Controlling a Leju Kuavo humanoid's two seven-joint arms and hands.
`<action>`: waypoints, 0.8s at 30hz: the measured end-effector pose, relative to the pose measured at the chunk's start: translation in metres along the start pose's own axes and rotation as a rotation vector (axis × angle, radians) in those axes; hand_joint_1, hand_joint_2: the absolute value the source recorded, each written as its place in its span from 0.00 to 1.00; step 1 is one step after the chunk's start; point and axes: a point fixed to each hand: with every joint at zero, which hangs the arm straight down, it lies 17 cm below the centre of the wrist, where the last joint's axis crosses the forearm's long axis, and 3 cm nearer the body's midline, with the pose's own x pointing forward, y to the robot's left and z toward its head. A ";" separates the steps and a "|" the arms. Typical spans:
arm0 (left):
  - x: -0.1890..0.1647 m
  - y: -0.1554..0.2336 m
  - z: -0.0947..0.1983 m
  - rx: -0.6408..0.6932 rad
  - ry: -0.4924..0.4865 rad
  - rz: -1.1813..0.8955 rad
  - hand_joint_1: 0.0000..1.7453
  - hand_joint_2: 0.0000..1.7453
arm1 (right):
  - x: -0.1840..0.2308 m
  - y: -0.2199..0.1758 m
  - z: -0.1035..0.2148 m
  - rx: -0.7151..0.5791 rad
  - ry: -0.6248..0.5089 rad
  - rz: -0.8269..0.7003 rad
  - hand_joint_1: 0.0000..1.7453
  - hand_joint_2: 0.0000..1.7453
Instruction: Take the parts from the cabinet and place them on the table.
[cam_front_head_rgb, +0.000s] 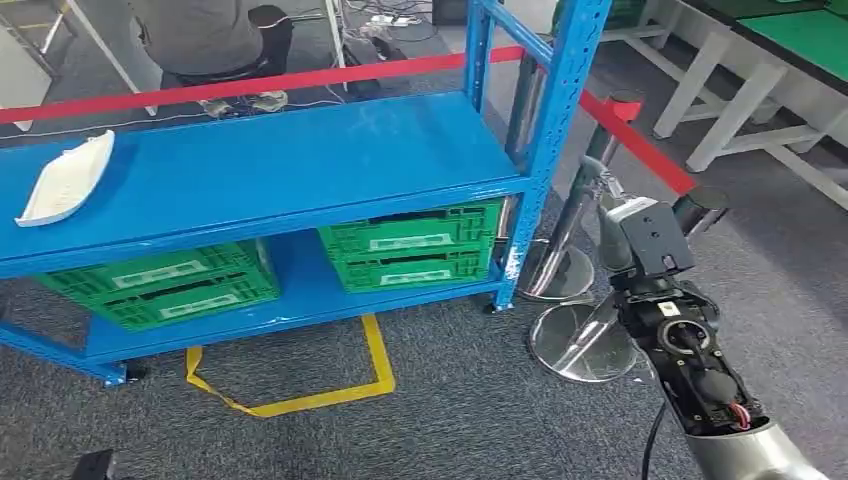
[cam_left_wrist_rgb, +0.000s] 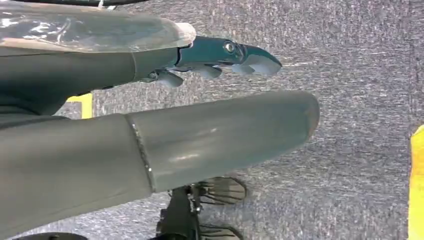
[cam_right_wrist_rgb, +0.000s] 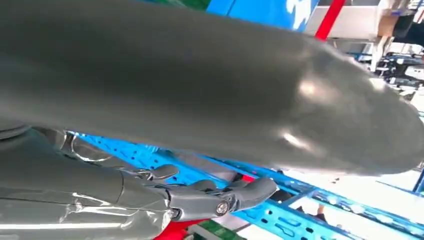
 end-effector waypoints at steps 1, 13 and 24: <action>0.000 0.002 0.000 0.004 0.001 0.007 0.00 0.00 | 0.001 0.000 -0.002 0.000 -0.007 0.005 0.00 0.00; -0.028 0.033 0.002 0.027 0.032 0.097 0.00 0.00 | 0.007 0.019 -0.041 0.011 -0.075 -0.007 0.00 0.00; -0.030 0.037 0.002 0.027 0.039 0.113 0.00 0.00 | -0.007 0.021 -0.046 0.019 -0.047 -0.005 0.00 0.00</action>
